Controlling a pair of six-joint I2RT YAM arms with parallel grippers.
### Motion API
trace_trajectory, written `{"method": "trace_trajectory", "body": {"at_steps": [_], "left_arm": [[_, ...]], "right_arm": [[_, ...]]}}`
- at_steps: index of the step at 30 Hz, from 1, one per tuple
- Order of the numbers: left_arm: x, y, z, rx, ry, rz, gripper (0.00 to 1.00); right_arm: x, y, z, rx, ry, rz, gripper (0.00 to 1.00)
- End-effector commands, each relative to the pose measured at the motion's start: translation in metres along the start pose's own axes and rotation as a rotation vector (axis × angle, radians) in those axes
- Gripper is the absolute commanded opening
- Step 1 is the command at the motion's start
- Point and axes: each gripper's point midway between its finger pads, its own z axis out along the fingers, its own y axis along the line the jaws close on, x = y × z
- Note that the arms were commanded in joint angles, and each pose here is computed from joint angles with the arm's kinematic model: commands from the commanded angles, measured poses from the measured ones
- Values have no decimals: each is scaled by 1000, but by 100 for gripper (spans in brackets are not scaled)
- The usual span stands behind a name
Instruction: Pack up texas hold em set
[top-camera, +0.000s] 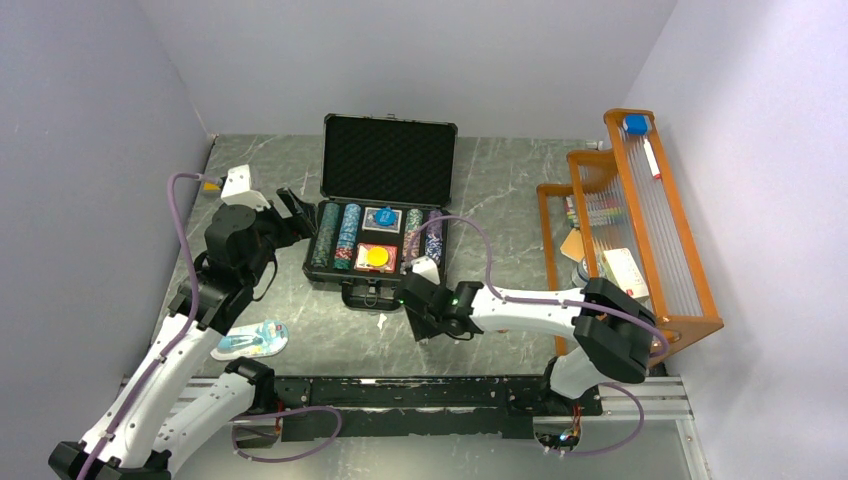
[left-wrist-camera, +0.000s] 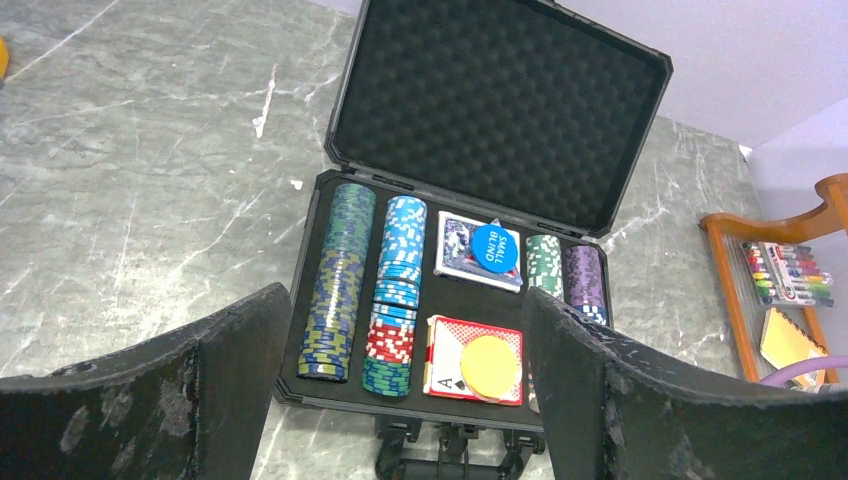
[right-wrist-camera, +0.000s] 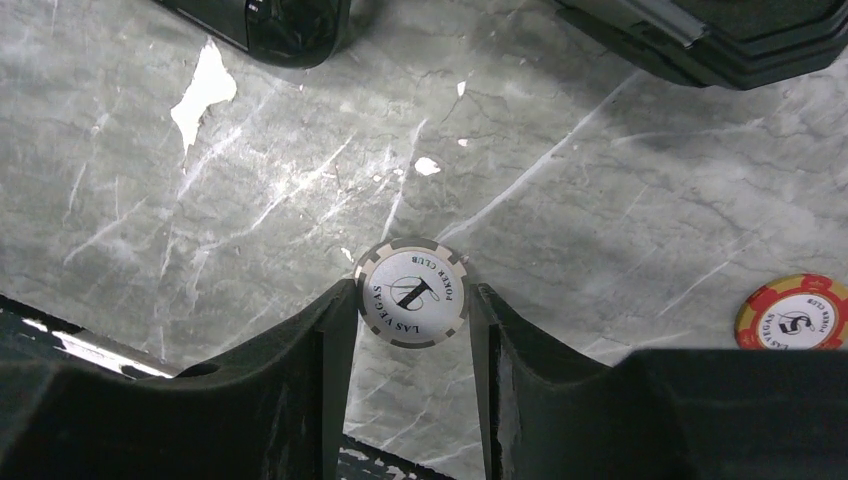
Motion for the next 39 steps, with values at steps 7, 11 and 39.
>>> {"method": "trace_trajectory", "body": {"at_steps": [7,11,39], "left_arm": [[-1,-3,1,10,-8,-5,89],[0,-3,1,10,-5,-5,89],[-1,-1,0,5,-10,-5,89]], "right_arm": [[9,8,1,-18,13,-57,48],[10,7,1,-6,20,-62,54],[31,0,23,17,136,-219,48]]}}
